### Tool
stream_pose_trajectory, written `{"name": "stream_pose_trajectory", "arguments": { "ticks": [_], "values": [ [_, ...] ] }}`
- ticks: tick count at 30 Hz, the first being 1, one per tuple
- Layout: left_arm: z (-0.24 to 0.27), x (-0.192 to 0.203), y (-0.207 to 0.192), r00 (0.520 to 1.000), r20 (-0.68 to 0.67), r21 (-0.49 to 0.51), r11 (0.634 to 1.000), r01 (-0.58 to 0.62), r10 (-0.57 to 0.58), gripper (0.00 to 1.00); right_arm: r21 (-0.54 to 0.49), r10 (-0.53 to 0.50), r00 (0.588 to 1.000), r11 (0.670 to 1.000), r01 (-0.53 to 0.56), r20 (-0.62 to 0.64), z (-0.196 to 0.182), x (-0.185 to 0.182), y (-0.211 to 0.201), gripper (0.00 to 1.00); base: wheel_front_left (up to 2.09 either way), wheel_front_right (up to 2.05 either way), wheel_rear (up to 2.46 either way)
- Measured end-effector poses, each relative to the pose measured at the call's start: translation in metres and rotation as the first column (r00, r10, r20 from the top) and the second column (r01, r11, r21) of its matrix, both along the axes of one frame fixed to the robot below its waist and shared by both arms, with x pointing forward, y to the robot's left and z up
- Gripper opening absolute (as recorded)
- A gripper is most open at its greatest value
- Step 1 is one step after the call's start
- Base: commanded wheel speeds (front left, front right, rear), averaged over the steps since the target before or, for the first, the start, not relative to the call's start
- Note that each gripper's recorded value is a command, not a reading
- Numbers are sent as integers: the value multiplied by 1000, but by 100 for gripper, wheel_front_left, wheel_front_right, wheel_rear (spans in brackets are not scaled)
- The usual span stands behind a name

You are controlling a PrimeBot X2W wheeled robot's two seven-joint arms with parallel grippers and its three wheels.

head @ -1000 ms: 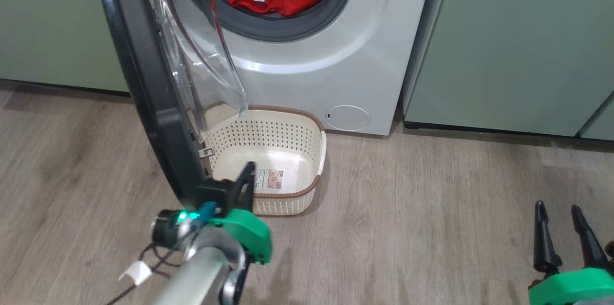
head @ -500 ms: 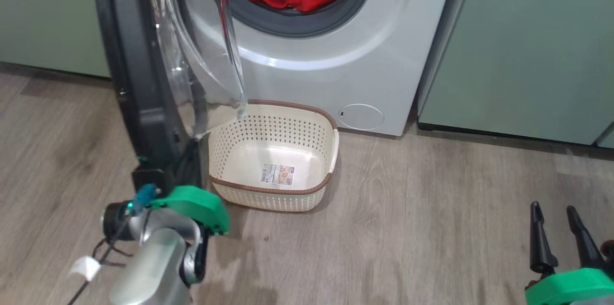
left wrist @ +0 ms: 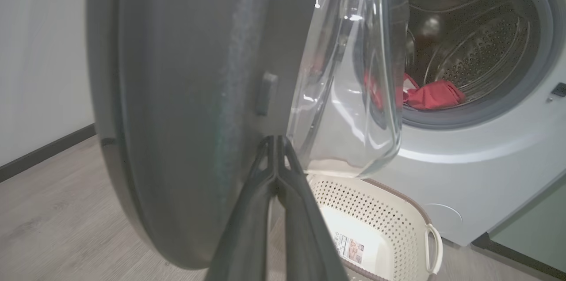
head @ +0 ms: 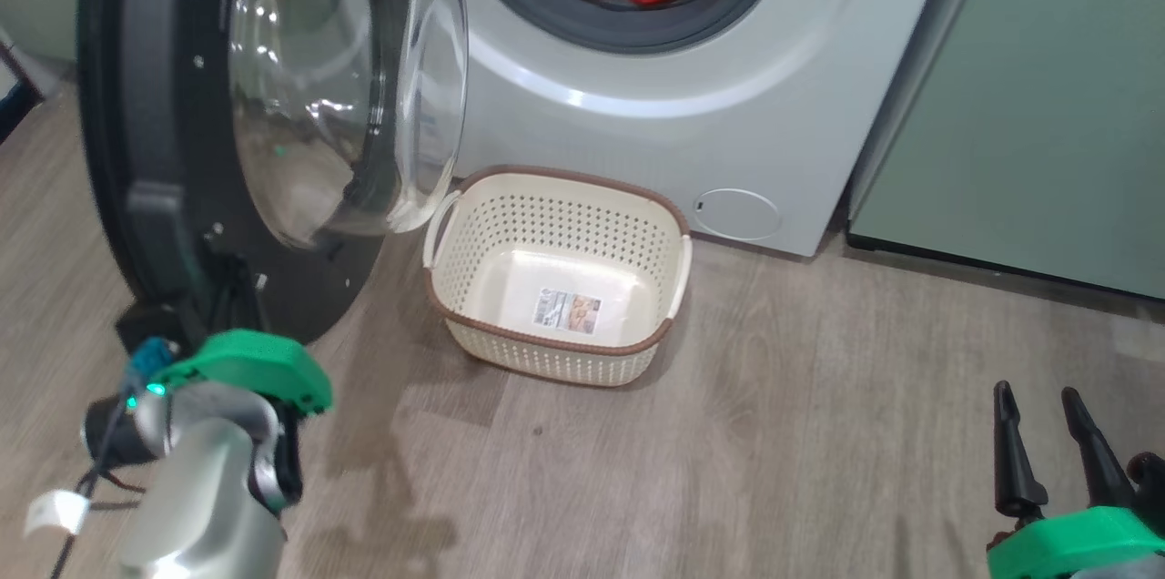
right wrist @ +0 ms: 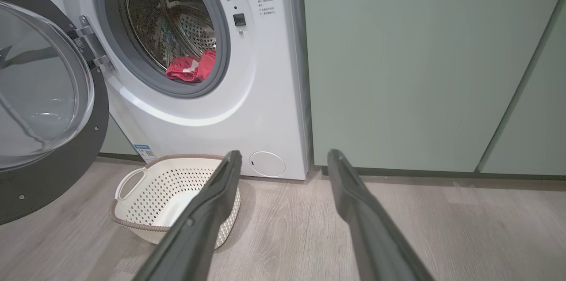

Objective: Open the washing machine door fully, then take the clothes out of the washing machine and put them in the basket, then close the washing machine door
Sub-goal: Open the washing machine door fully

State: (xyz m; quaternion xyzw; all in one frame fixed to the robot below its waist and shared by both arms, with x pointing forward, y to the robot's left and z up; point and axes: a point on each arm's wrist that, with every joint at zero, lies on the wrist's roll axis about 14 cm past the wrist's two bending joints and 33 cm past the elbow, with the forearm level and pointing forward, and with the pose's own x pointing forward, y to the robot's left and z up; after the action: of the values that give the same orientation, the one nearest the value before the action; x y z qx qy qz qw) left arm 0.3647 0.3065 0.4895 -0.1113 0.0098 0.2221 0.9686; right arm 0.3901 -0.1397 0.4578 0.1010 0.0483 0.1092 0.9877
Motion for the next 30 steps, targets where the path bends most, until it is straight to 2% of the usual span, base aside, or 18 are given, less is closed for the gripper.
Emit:
{"name": "stream_pose_trajectory", "arguments": {
  "ticks": [13, 20, 25, 30],
  "values": [
    [4, 7, 43, 991, 4, -30, 991, -132, 132, 0, -7, 94, 996, 996, -94, -4, -6, 31, 29, 100, 0, 0, 0],
    [0, 5, 73, 973, -10, -46, 972, -229, 229, 0, -21, 133, 990, 991, -134, -35, -23, 47, 38, 100, 0, 0, 0],
    [-1, -10, 100, 948, -18, -54, 946, -319, 318, 0, -18, 177, 983, 984, -178, -40, -29, 59, 54, 100, 0, 0, 0],
    [-2, -14, 108, 942, -31, -47, 941, -336, 335, 0, -28, 208, 977, 978, -209, -41, -32, 67, 62, 100, 0, 0, 0]
  ]
}}
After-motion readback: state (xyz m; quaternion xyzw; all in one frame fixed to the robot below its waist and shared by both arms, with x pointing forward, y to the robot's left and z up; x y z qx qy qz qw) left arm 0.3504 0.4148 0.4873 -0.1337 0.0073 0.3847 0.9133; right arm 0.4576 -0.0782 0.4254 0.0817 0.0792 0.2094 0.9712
